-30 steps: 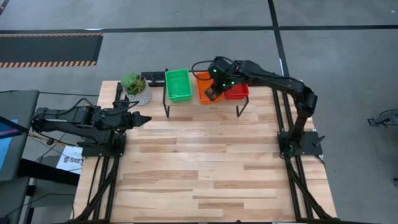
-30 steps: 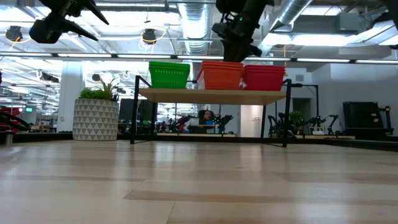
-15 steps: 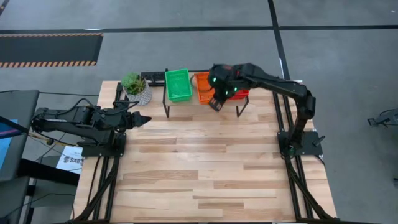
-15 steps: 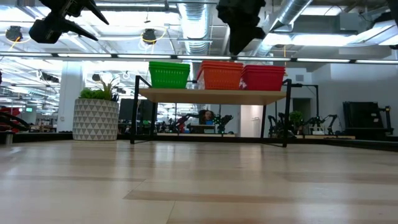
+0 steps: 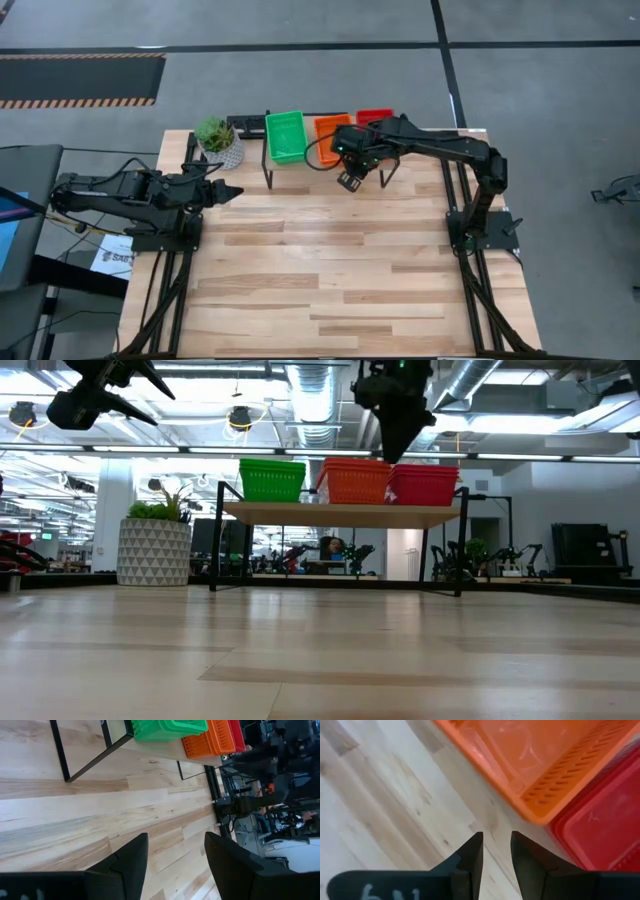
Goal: Stack baskets on shelf by color
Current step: Adjust the stacked bins on the shelf, then return to Home Position
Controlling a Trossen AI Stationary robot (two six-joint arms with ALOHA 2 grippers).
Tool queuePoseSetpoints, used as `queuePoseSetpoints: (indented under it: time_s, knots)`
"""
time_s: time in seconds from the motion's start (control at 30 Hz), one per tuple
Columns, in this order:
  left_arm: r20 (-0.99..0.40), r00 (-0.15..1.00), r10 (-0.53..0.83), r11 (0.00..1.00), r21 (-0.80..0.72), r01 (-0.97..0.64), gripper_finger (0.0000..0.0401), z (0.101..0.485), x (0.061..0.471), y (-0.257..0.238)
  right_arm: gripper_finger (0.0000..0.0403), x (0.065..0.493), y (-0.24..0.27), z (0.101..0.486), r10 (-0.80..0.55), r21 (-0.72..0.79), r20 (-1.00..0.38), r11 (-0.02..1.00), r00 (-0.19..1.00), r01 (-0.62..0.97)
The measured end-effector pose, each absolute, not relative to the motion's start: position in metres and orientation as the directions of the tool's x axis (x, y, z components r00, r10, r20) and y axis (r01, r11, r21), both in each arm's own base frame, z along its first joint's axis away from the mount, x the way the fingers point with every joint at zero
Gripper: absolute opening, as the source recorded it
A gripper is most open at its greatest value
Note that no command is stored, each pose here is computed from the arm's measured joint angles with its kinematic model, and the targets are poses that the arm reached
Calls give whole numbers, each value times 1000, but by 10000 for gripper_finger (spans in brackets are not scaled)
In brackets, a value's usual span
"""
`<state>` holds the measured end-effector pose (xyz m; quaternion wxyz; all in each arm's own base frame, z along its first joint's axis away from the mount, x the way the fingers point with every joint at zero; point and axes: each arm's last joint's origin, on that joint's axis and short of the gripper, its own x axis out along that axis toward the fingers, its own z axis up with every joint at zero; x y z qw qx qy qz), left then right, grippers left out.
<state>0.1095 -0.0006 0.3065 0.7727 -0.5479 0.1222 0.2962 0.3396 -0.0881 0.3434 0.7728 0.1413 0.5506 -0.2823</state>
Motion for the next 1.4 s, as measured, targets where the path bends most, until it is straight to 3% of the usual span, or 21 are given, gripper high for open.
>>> queuePoseSetpoints:
  time_s: [0.23,0.77,1.2,1.4]
  knots:
    - [-514,795,324,224,-774,-592,183,306,109,-1,120,342,-99,330,-287,-88,-928,791,239,606]
    - [-512,793,331,221,-775,-592,183,307,109,0,120,363,-102,339,-261,36,-842,846,472,532]
    - [-509,790,341,202,-781,-590,183,307,109,0,120,345,-107,376,-325,-27,-851,811,412,584]
    - [-482,809,337,234,-789,-568,183,308,125,-2,120,357,-99,379,-323,-2,-798,846,509,533]
